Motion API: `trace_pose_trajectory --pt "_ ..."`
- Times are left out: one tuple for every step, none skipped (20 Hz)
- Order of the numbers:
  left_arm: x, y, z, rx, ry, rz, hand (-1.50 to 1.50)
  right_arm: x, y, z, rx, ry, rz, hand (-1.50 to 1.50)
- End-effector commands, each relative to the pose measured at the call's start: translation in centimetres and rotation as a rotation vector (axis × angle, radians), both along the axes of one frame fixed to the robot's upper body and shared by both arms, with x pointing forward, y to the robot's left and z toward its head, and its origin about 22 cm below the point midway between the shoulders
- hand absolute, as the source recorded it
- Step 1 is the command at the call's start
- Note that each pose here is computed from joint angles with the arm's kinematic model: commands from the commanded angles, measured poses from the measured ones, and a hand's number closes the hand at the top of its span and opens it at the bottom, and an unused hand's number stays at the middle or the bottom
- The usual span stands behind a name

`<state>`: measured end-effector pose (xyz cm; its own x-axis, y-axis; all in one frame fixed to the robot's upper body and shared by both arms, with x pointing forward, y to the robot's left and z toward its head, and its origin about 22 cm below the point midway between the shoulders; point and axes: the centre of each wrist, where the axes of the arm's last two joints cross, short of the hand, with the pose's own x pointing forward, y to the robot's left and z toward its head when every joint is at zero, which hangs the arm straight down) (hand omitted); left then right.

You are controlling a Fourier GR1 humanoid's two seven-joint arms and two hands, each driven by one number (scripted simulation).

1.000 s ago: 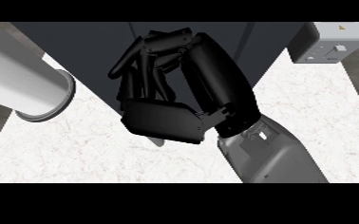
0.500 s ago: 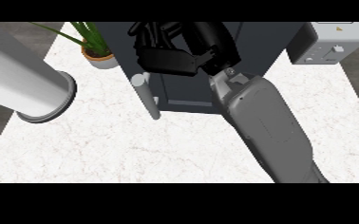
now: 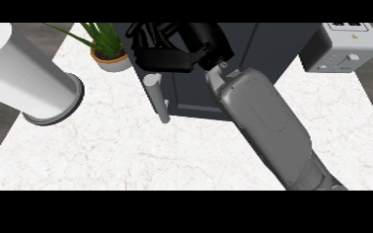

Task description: Pick up the bottled water, place it into the cabinet and close the cabinet

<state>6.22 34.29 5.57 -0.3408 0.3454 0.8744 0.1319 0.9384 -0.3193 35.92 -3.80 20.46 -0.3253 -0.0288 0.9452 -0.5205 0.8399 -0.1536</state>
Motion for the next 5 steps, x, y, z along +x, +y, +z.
trace_pose_trajectory --pt "0.4 -0.7 0.4 -0.011 -0.019 -0.019 1.5 3.7 -3.4 -2.8 -0.041 0.133 -0.197 1.5" --pt "0.5 -0.5 0.5 0.007 -0.004 -0.014 1.5 3.7 -2.2 -1.4 -0.046 0.131 -0.174 1.5" --pt "0.7 -0.3 0.4 0.007 -0.02 -0.014 1.5 4.0 -3.1 -2.7 -0.042 0.126 -0.205 1.5" --pt "0.5 -0.9 0.1 -0.017 0.006 -0.031 1.5 3.8 -2.7 -4.0 -0.052 0.126 -0.188 1.5" --pt "0.1 0.5 0.3 0.003 -0.007 -0.016 1.5 4.5 -4.6 -2.6 -0.023 0.125 -0.202 1.5"
